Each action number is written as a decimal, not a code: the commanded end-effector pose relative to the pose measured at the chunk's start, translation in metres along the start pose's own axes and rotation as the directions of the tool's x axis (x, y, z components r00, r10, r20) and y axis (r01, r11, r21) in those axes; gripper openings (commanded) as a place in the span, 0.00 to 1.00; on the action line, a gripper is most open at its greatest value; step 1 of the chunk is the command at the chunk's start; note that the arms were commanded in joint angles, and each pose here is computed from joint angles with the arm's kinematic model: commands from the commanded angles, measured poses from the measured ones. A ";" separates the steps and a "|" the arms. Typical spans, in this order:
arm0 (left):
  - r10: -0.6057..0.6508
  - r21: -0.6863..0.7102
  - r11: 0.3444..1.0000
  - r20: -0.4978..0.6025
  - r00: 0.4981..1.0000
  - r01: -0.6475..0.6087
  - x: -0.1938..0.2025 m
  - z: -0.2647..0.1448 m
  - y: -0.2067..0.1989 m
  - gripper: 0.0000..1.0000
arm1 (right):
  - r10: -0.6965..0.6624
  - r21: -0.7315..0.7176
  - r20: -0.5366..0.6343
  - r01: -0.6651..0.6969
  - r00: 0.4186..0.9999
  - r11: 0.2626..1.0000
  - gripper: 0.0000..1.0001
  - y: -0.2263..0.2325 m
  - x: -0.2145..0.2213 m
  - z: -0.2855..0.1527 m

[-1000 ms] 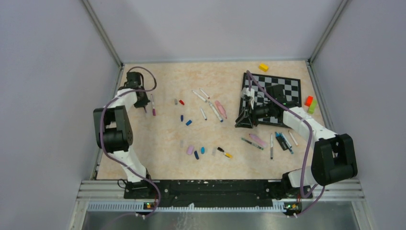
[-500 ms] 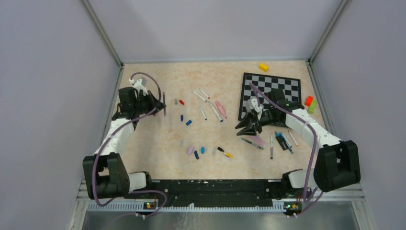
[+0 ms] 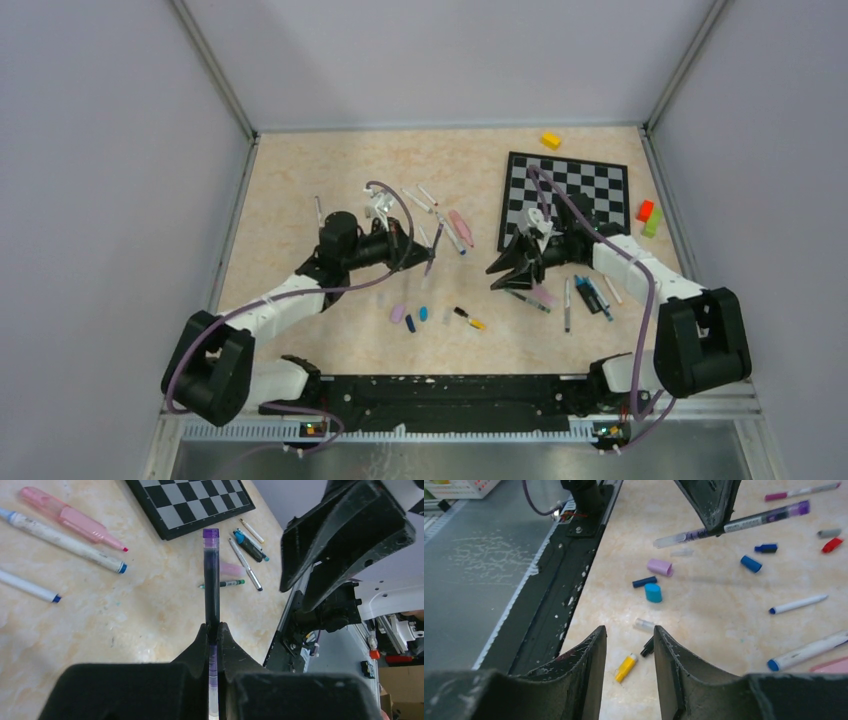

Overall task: Open the pen caps
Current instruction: Pick up the pen from the center of the board.

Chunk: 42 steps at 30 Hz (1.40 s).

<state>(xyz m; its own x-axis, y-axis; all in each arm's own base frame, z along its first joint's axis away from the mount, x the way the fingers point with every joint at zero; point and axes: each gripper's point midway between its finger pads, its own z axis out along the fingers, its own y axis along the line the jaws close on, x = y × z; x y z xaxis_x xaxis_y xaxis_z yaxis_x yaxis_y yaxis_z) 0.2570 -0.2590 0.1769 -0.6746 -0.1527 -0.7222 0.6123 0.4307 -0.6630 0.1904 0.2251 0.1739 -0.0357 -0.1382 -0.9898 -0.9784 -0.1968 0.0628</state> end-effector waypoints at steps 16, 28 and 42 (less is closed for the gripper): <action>0.082 0.037 0.995 0.148 0.986 -0.089 -0.016 0.054 -0.041 0.00 | 0.573 0.150 0.423 -0.678 0.702 0.719 0.45 -0.062 -0.055 0.020; 0.056 0.056 0.996 0.170 0.984 -0.067 -0.007 0.062 -0.058 0.00 | 0.608 0.246 0.431 -0.735 0.666 0.631 0.42 -0.081 -0.029 0.027; 0.059 0.109 0.991 0.144 0.988 -0.075 -0.002 0.072 -0.076 0.00 | 0.619 0.204 0.433 -0.740 0.655 0.641 0.17 -0.074 -0.032 0.033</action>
<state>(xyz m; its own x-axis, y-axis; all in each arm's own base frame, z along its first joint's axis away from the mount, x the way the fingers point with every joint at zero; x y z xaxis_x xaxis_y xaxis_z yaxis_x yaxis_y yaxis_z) 0.2371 -0.3448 0.1834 -0.6197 -0.2033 -0.7580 0.6564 0.3951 -0.6427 0.2594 0.2705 0.1825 -0.7485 0.2021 -0.6316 -0.5932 0.2214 0.7740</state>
